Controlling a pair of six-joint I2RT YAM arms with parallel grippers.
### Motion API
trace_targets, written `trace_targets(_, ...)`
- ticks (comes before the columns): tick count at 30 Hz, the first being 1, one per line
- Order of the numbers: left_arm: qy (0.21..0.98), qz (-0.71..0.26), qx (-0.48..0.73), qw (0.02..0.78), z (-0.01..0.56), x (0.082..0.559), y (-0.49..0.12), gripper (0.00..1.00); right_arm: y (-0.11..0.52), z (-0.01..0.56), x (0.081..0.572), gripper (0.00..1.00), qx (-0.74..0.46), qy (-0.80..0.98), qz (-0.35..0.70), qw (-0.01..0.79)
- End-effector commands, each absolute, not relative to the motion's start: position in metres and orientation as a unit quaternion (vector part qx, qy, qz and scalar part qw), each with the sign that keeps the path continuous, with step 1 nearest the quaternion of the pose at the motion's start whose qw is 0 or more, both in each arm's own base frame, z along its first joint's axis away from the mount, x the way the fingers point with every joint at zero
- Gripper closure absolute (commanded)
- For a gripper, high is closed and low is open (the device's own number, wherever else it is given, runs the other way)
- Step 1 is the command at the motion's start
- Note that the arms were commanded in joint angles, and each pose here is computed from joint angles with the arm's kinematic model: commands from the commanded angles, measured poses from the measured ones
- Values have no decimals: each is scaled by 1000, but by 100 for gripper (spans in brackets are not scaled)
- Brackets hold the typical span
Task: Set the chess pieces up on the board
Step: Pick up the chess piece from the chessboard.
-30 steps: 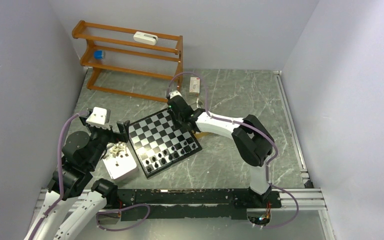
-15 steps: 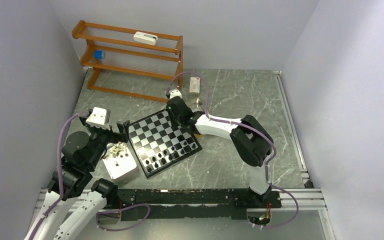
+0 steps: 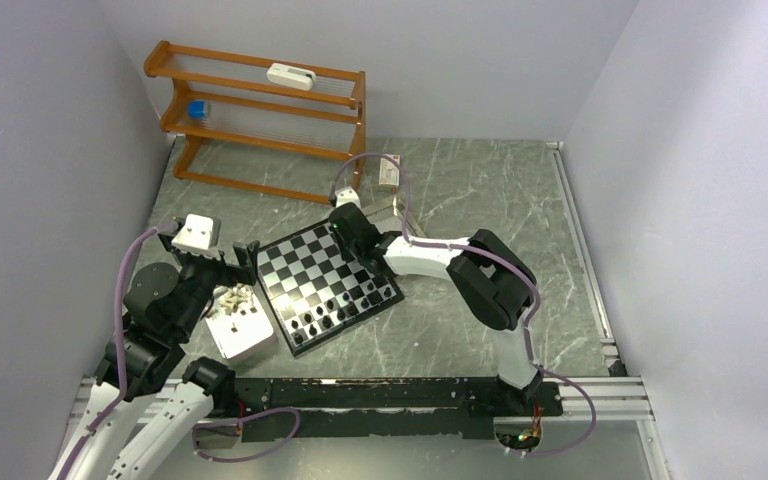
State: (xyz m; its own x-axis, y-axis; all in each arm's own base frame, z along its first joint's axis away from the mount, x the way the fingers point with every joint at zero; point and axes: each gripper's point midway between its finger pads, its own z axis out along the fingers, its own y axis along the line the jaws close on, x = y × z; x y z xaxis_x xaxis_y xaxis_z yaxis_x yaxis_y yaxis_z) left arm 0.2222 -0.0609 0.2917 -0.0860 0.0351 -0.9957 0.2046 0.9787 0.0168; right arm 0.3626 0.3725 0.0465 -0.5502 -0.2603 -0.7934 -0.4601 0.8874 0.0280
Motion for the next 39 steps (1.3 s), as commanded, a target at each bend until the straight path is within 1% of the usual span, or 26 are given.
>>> trace_targets(1,727,-59,81,680,301,220,-58,2,365,45,369,78,-191,868,95,448)
trace_targets(8,726,-60,82,680,301,220,-58,2,360,37,370,78,-182,872,81,447)
trace_targets(20,729,-58,82,678,299,221,-58,2,366,27,367,80,-179,876,91,439)
trace_targets(22,728,-59,82,678,299,221,-59,2,364,26,367,82,-180,876,85,440)
trace_targets(24,730,-58,83,676,297,223,-59,2,363,27,367,88,-184,874,83,442)
trace_targets(26,735,-65,51,673,295,225,-57,2,362,31,367,95,-185,872,81,446)
trace_targets(28,740,-76,20,668,292,227,-56,2,362,40,367,100,-189,868,84,451)
trace_targets(31,758,-95,-44,643,280,231,-56,2,364,66,367,100,-200,856,100,466)
trace_targets(38,810,-164,-62,559,261,244,-95,1,373,114,351,100,-236,831,159,477)
trace_targets(39,814,-174,-62,550,260,246,-101,3,373,121,347,100,-240,827,174,478)
